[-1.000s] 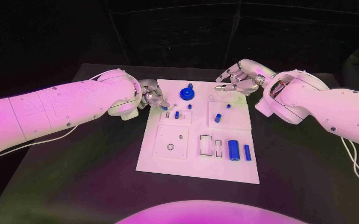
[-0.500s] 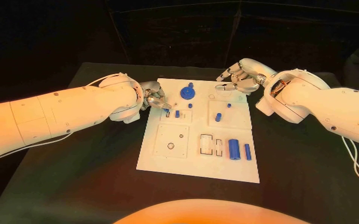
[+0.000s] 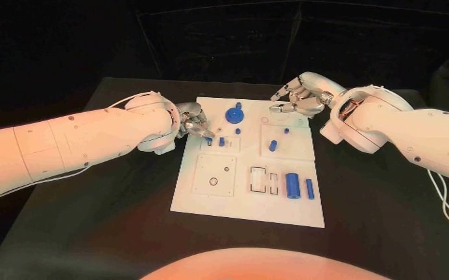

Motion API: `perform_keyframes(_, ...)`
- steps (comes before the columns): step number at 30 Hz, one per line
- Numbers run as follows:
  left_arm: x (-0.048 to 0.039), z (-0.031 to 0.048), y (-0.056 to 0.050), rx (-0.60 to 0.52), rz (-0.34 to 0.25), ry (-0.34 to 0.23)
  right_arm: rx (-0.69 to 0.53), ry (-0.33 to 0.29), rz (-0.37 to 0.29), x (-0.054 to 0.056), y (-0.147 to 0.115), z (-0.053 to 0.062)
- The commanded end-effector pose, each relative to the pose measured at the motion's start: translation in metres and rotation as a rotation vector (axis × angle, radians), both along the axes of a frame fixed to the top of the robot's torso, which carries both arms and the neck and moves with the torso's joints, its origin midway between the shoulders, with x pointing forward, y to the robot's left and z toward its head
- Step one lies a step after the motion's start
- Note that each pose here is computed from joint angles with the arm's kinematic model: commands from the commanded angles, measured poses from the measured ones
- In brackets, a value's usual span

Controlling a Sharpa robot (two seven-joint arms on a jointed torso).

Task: Assemble the parts on the task board

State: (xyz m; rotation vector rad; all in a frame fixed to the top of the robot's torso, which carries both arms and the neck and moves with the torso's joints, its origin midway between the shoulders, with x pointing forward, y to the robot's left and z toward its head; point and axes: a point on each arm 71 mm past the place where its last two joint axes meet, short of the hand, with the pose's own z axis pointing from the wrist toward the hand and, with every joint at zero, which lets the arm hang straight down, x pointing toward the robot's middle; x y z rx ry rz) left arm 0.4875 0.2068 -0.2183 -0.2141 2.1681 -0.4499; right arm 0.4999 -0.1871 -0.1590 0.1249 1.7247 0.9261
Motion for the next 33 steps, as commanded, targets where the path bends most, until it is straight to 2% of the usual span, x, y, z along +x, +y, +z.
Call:
perform_keyframes(1, -0.0004, -0.0016, -0.001, 0.022, -0.014, 0.016, 0.003, 0.0, 0.009, -0.0003, 0.0008, 0.0012)
perform_keyframes(15, -0.0012, -0.0062, -0.0028, 0.03, -0.019, 0.033, 0.002, 0.0, 0.01, -0.0003, 0.0011, 0.0011)
perform_keyframes(33, -0.0034, -0.0084, -0.003, 0.043, -0.029, 0.054, 0.0, 0.003, 0.009, 0.0, 0.0002, 0.0008)
